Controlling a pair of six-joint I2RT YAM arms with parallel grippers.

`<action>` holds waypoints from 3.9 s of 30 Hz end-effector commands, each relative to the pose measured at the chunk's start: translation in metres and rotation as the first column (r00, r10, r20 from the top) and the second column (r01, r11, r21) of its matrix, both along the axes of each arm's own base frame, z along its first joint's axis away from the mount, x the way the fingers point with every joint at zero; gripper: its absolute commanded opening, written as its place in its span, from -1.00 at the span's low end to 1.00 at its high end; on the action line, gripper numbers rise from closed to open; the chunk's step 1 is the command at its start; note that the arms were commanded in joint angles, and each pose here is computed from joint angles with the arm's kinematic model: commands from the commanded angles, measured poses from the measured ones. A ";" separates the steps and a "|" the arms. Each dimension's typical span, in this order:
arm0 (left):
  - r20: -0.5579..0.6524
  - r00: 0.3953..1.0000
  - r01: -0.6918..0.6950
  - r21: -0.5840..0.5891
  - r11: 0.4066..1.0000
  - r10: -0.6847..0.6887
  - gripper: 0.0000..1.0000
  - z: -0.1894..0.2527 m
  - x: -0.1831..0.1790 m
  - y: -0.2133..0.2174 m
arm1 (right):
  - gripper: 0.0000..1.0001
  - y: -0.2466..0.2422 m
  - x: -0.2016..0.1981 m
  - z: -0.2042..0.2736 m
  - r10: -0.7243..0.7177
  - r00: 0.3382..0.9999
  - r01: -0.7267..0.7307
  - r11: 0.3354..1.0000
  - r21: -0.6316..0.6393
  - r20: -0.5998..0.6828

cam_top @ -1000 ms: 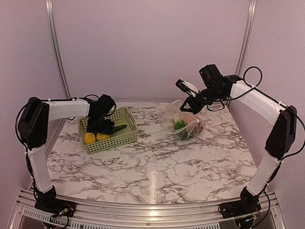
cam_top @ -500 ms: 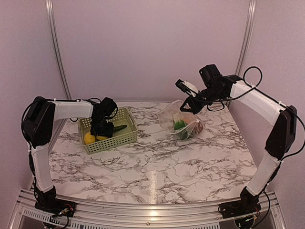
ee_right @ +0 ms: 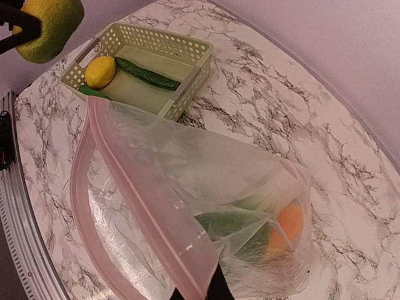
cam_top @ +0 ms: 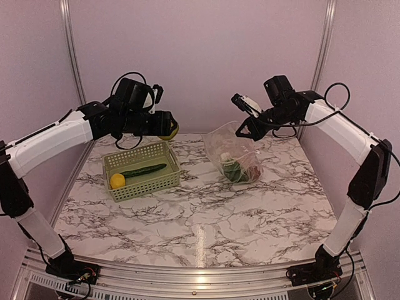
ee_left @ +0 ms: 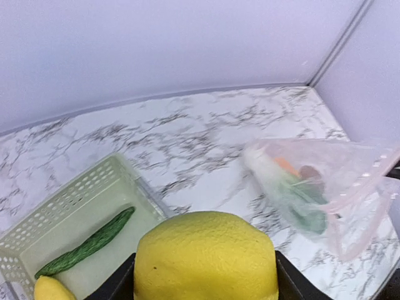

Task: Place the food in the zip-top bag and seal the zipper
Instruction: Pick up the fake fruit from the bin, then place the fake fruit in the zipper food storage bag, then pick up the fake fruit from the bin.

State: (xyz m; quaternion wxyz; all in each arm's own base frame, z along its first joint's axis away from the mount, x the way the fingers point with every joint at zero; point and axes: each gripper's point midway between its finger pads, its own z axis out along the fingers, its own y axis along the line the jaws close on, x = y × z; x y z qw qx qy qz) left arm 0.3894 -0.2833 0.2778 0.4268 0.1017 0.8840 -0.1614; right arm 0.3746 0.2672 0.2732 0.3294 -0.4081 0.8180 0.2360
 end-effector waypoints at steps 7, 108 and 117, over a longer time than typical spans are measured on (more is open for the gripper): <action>0.440 0.862 0.392 -0.263 0.882 -0.253 -0.06 0.111 -0.065 -0.125 | -1.00 0.019 -0.014 0.031 0.068 0.997 -0.064 0.992 0.109 -0.035; -0.218 0.870 -0.257 0.566 0.783 0.443 0.63 -0.168 -0.012 0.155 | -1.00 -0.003 -0.037 0.034 0.119 0.992 -0.123 0.988 0.093 0.040; -0.157 0.840 -0.269 0.711 0.649 0.520 0.61 -0.185 0.005 0.178 | -1.00 -0.004 -0.039 0.031 0.123 0.992 -0.126 0.988 0.091 0.041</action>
